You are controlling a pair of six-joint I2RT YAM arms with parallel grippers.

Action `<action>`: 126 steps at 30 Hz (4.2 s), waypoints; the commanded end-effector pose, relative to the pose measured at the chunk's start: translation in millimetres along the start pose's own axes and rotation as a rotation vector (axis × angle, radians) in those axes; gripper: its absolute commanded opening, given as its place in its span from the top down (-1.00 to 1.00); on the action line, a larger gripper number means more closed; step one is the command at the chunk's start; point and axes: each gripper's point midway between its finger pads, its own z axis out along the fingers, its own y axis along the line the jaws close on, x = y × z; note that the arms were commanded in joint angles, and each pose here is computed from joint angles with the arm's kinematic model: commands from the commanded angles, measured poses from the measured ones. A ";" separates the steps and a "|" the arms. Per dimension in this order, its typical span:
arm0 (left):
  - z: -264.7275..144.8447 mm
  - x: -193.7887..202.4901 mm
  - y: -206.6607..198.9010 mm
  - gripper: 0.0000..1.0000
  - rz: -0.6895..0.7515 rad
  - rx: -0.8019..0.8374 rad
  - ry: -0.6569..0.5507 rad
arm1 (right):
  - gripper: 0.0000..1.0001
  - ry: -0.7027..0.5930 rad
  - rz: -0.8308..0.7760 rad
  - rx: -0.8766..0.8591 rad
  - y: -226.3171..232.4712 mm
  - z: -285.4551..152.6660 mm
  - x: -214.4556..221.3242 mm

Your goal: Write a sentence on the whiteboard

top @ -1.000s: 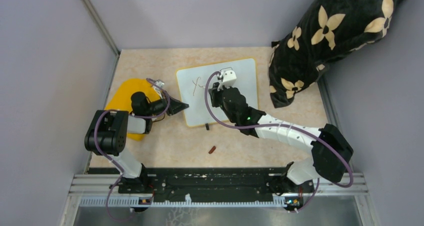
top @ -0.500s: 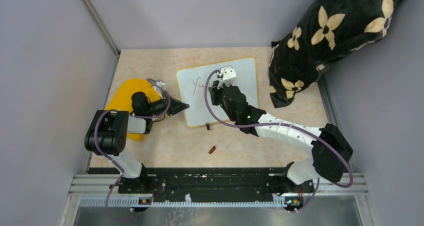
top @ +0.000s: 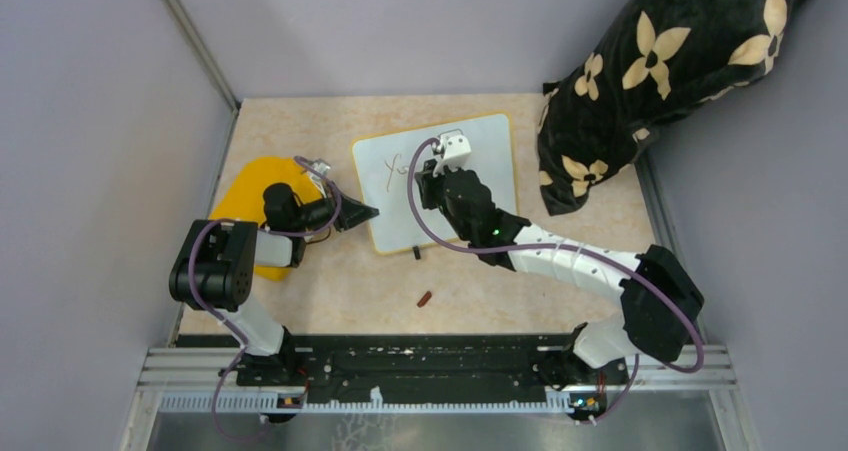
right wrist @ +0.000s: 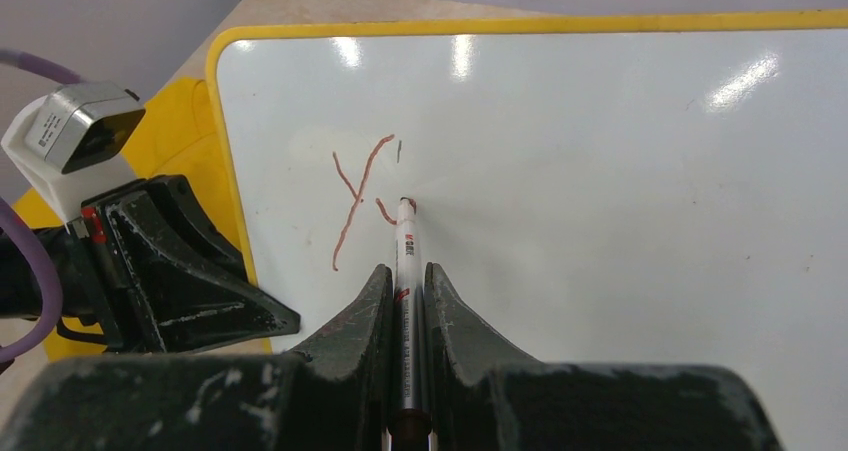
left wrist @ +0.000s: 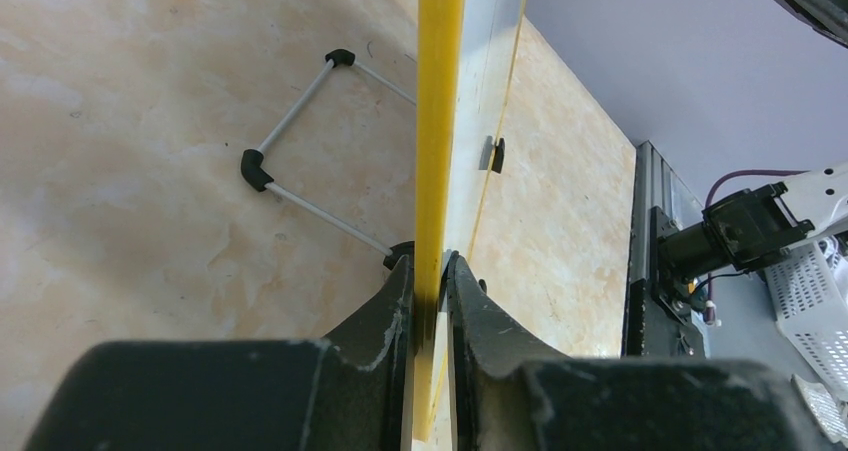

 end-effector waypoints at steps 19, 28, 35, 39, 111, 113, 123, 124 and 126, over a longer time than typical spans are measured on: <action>2.3 3.1 2.8 1.00 0.010 -0.018 0.015 | 1.00 -0.010 0.017 -0.056 9.1 2.2 -9.4; 2.3 2.2 2.2 1.00 0.013 -0.017 0.013 | 1.00 -0.098 0.078 -0.051 5.8 -16.7 -49.1; 2.2 3.0 2.6 1.00 0.012 -0.018 0.014 | 1.00 -0.132 0.061 0.002 -7.2 -19.7 -59.6; 2.0 2.4 1.8 1.00 0.012 -0.018 0.013 | 1.00 -0.121 0.056 0.009 -8.9 -15.2 -55.3; 3.4 3.4 -0.6 1.00 0.022 -0.014 0.017 | 1.00 -0.050 0.020 0.112 -36.0 -10.7 -29.2; 3.6 2.9 -0.5 1.00 0.024 -0.014 0.017 | 1.00 -0.055 0.019 0.112 -35.3 -9.5 -32.3; 4.3 4.5 -0.2 1.00 0.022 -0.014 0.024 | 1.00 -0.067 0.018 0.102 -30.1 -1.9 -39.0; 4.3 4.2 -0.5 1.00 0.024 -0.013 0.023 | 1.00 -0.068 0.019 0.101 -29.4 -1.0 -39.5; 4.7 4.2 -0.6 1.00 0.024 -0.013 0.024 | 1.00 -0.068 0.018 0.098 -28.7 0.4 -39.9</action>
